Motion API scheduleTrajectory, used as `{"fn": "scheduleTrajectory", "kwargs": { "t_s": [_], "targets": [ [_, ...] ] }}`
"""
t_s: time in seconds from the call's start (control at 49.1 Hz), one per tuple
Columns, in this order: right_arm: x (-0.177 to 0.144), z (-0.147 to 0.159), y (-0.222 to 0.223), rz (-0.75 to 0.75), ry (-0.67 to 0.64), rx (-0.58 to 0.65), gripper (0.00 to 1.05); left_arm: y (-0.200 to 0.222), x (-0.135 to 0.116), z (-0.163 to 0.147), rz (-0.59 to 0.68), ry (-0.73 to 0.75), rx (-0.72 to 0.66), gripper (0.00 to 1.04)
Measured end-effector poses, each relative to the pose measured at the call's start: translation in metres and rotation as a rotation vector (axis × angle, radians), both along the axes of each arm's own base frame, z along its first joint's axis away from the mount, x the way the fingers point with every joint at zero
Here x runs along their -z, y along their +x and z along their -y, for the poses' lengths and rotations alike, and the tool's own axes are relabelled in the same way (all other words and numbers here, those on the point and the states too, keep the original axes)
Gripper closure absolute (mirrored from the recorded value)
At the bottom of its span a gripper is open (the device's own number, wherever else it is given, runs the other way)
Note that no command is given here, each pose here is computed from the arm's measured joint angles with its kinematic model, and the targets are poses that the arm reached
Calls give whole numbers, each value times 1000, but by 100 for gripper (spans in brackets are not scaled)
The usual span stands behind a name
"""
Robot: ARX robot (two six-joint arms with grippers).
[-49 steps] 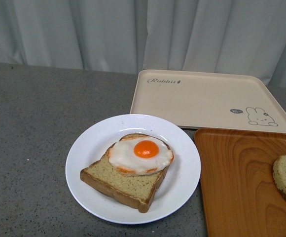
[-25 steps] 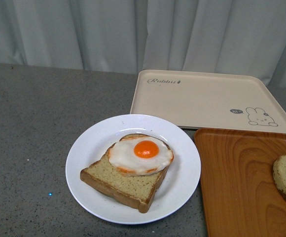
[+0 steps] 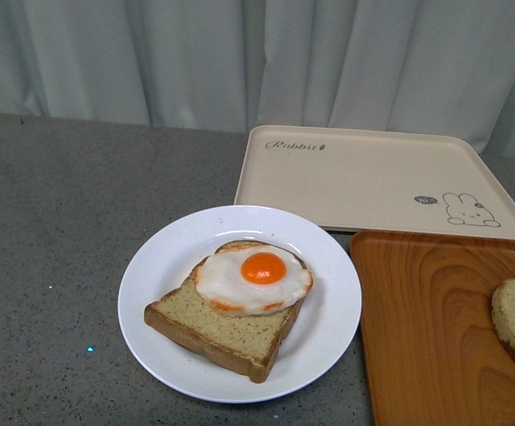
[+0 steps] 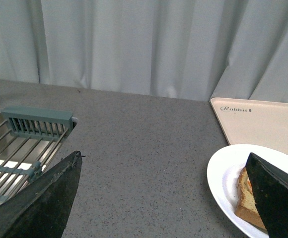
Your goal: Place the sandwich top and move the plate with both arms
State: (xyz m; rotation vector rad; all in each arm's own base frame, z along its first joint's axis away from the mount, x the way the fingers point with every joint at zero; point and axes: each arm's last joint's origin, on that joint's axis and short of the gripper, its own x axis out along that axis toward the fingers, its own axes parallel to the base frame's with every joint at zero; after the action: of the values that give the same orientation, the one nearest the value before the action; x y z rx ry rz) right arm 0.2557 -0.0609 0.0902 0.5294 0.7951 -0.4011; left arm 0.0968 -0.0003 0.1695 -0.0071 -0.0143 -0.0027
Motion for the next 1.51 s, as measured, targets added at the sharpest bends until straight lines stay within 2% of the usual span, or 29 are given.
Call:
{"fn": "scheduleTrajectory", "kwargs": {
  "t_s": [0.998, 1.038, 1.12, 1.405, 1.507],
  "targets": [
    [17, -12, 3, 38, 78, 9, 9, 0, 0, 0, 0, 0, 0, 6],
    [18, -12, 3, 38, 78, 13, 13, 0, 0, 0, 0, 0, 0, 6],
    [18, -13, 3, 37, 81, 11, 30, 0, 0, 0, 0, 0, 0, 6],
    [14, -15, 4, 56, 99, -7, 79, 0, 0, 0, 0, 0, 0, 6],
    [7, -16, 4, 81, 114, -10, 91, 0, 0, 0, 0, 0, 0, 6]
  ]
}}
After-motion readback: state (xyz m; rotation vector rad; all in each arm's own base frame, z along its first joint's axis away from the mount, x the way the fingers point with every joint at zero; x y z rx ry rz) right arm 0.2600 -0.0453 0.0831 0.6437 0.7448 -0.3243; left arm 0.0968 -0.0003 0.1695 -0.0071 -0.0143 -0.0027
